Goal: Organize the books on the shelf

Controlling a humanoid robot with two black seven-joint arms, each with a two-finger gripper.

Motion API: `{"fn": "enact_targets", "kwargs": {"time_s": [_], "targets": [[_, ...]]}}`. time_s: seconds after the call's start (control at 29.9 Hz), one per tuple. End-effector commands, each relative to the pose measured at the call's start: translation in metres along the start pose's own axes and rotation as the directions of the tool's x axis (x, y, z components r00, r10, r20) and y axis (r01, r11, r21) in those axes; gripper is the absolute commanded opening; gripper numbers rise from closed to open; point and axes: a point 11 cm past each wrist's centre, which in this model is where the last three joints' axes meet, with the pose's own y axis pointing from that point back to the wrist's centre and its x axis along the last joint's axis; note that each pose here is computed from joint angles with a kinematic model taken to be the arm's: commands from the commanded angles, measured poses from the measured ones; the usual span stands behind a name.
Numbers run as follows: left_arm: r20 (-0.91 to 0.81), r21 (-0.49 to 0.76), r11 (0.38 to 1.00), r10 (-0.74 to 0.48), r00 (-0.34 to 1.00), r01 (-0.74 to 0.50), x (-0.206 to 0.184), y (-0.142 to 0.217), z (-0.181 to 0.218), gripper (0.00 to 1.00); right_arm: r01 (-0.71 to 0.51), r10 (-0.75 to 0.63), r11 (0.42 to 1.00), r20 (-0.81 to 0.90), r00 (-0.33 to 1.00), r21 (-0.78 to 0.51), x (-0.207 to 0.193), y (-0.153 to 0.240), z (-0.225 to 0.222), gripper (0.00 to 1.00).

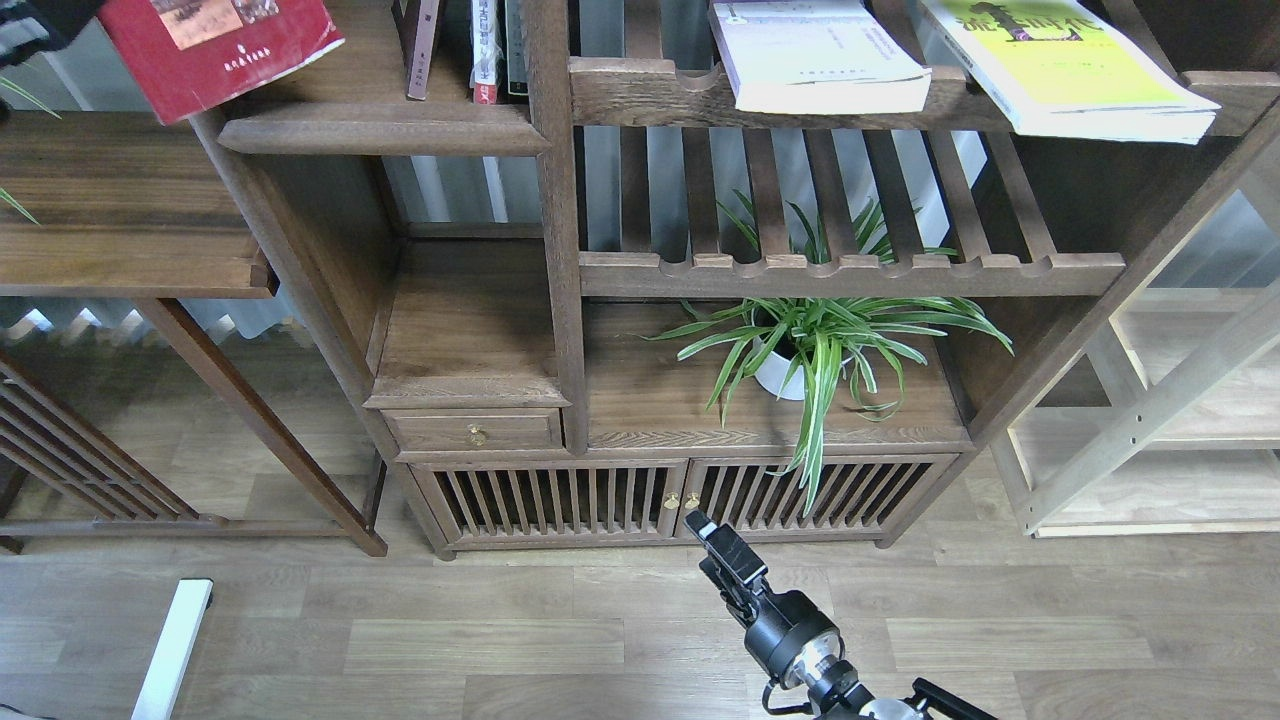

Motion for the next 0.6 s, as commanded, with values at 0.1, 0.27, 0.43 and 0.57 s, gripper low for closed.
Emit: {"fn": "enact_targets", "kwargs": {"time_s": [0.1, 0.27, 0.43, 0.57], "targets": [[-0.001, 0.041, 0.998, 0.036, 0.999, -0.036, 0.0, -0.009, -0.007, 0.0, -0.003, 0.003, 1.0, 0.009, 1.0, -0.008, 0.003, 0.006, 0.007, 1.0], [0.004, 0.06, 0.996, 0.066, 0.998, -0.066, 0.002, -0.013, -0.01, 0.0, -0.003, 0.003, 1.0, 0.015, 1.0, -0.008, 0.003, 0.008, 0.009, 1.0], [0.014, 0.089, 0.994, 0.066, 0.998, -0.067, -0.008, -0.028, -0.011, 0.0, 0.004, -0.004, 1.0, 0.015, 1.0, -0.011, 0.001, 0.007, 0.01, 1.0], [0.027, 0.121, 0.99, 0.071, 0.997, -0.074, -0.016, -0.042, -0.015, 0.0, 0.006, -0.006, 1.0, 0.016, 1.0, -0.01, 0.0, 0.007, 0.01, 1.0]]}}
